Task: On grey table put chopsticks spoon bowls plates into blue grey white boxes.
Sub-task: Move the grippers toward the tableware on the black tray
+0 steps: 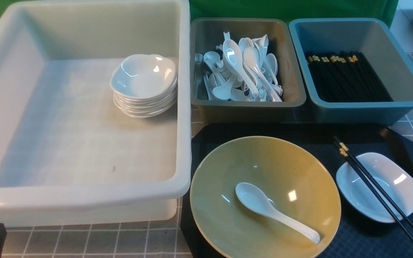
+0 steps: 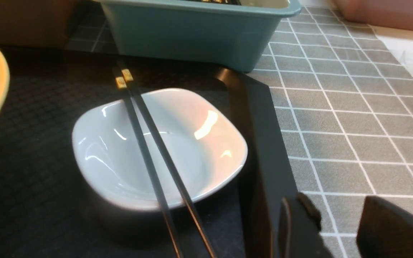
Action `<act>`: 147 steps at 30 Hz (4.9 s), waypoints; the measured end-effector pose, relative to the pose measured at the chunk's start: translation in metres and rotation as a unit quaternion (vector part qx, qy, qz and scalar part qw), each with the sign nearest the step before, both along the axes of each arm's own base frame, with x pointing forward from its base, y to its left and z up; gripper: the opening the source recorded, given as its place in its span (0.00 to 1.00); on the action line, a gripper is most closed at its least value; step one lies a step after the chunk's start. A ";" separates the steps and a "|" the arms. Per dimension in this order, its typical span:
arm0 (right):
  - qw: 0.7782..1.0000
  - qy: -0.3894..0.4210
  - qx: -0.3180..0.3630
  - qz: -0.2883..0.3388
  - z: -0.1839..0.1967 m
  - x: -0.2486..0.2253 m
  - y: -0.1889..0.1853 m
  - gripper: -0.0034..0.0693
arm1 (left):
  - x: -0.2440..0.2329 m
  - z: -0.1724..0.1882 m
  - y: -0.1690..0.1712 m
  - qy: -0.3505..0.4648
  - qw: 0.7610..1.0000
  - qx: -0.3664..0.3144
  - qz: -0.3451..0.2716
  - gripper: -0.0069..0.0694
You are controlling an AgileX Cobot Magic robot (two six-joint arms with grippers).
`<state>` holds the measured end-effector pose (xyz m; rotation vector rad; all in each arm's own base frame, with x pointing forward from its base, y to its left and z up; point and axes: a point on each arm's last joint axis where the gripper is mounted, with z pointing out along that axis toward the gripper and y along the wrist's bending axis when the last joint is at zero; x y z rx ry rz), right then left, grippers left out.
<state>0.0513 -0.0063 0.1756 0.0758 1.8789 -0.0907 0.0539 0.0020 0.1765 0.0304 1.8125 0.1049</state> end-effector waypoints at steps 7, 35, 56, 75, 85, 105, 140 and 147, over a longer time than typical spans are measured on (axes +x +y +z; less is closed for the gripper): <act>1.000 0.000 -0.001 0.000 0.000 0.000 0.000 0.37 | 0.000 0.000 0.000 0.000 1.000 -0.001 0.000 0.08; 1.000 -0.002 0.014 -0.005 0.000 0.000 0.000 0.37 | 0.000 0.001 -0.001 -0.005 1.000 -0.019 -0.001 0.08; 0.848 -0.041 0.512 -0.133 0.001 0.001 0.006 0.37 | 0.002 0.019 -0.017 -0.055 0.749 -0.660 0.021 0.08; 0.982 0.083 0.150 0.084 0.119 0.036 0.022 0.05 | 0.030 0.155 -0.027 -0.026 0.970 -0.211 -0.122 0.08; 0.926 0.317 -0.020 0.203 0.150 0.109 0.039 0.05 | 0.105 0.180 -0.035 0.292 0.923 -0.008 -0.252 0.08; 0.839 0.486 -0.086 0.227 0.071 0.197 0.065 0.41 | 0.148 0.148 -0.185 0.335 0.780 0.225 -0.478 0.08; 0.847 0.488 -0.070 0.199 0.075 0.239 0.073 0.20 | 0.161 0.140 -0.197 0.340 0.792 0.203 -0.465 0.08; 0.900 0.379 -0.077 0.200 0.144 0.263 0.077 0.20 | 0.198 0.151 -0.227 0.307 0.813 0.187 -0.458 0.08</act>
